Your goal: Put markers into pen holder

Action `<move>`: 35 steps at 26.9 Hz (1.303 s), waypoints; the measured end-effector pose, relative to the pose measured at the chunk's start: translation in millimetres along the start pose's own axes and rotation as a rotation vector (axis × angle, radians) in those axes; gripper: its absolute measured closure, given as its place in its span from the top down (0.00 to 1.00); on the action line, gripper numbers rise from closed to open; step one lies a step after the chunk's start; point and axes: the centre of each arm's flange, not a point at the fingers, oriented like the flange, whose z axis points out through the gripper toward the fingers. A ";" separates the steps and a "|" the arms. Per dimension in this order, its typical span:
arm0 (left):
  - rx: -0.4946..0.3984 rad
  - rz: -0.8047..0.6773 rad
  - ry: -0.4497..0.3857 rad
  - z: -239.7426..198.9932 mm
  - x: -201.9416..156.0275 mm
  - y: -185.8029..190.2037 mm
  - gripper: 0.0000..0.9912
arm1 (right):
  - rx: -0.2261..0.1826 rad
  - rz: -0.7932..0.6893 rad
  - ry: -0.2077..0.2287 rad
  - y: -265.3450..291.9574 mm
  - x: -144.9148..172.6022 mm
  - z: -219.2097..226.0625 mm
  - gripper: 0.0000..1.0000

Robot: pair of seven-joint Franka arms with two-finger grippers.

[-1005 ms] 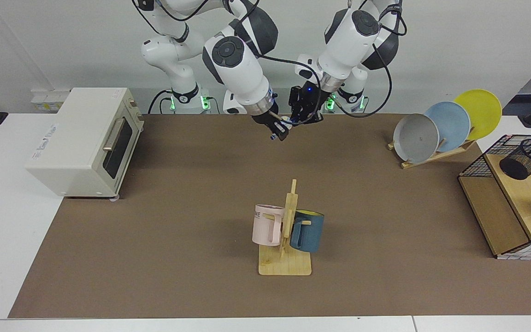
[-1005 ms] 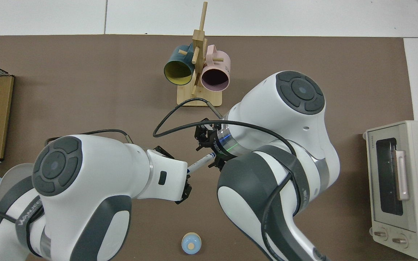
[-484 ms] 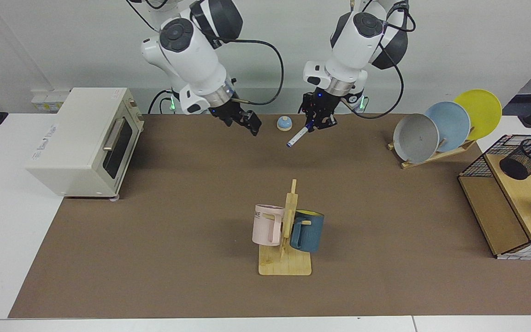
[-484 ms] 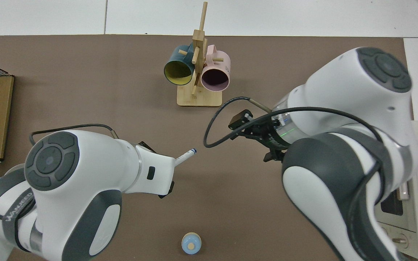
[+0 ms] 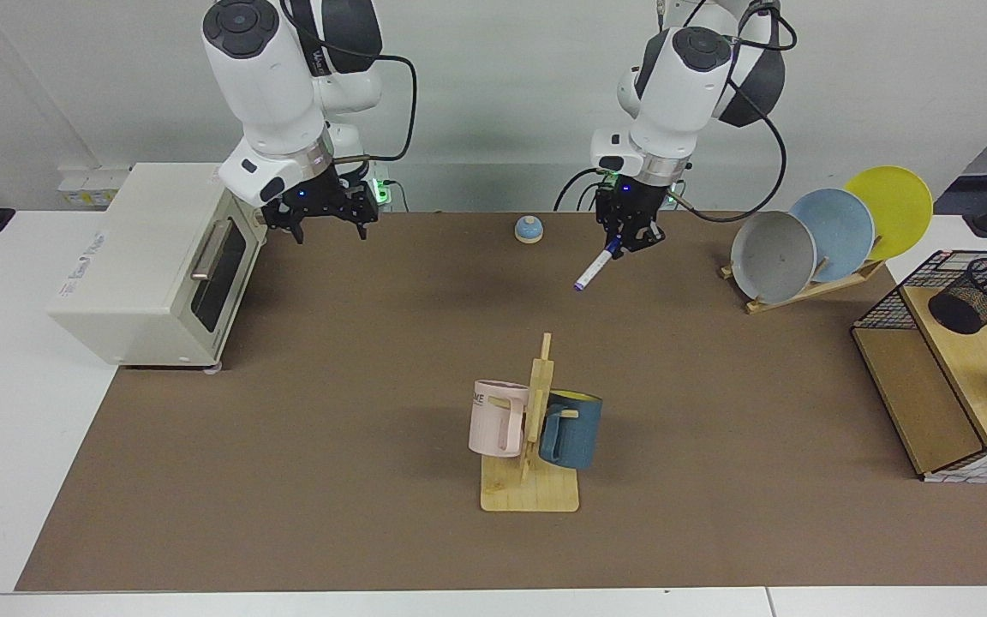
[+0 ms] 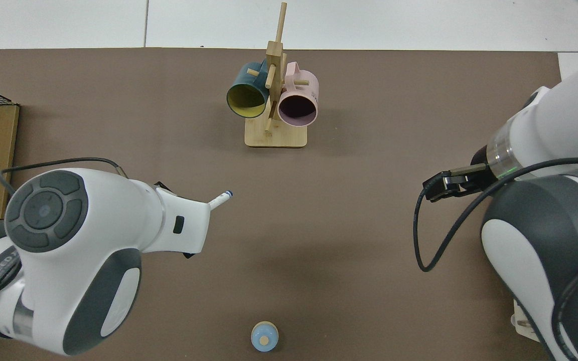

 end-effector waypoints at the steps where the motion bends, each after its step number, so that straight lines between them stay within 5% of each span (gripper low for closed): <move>1: 0.015 -0.004 -0.014 -0.2 -4.6 -5.9 0.18 | -0.021 -0.029 0.005 2.5 0.2 -0.7 1.00; 4: 0.065 -0.021 -0.073 -0.8 -22.8 -27.3 0.18 | -0.053 -0.052 0.023 10.0 1.6 -3.2 1.00; 15: 0.284 0.056 -0.330 -16.4 -87.3 -96.6 0.18 | -0.051 -0.009 0.072 33.9 7.0 -5.5 1.00; 35: 0.407 0.501 -0.722 -70.5 -178.7 -217.7 0.18 | -0.038 0.051 0.092 66.4 1.0 -15.1 1.00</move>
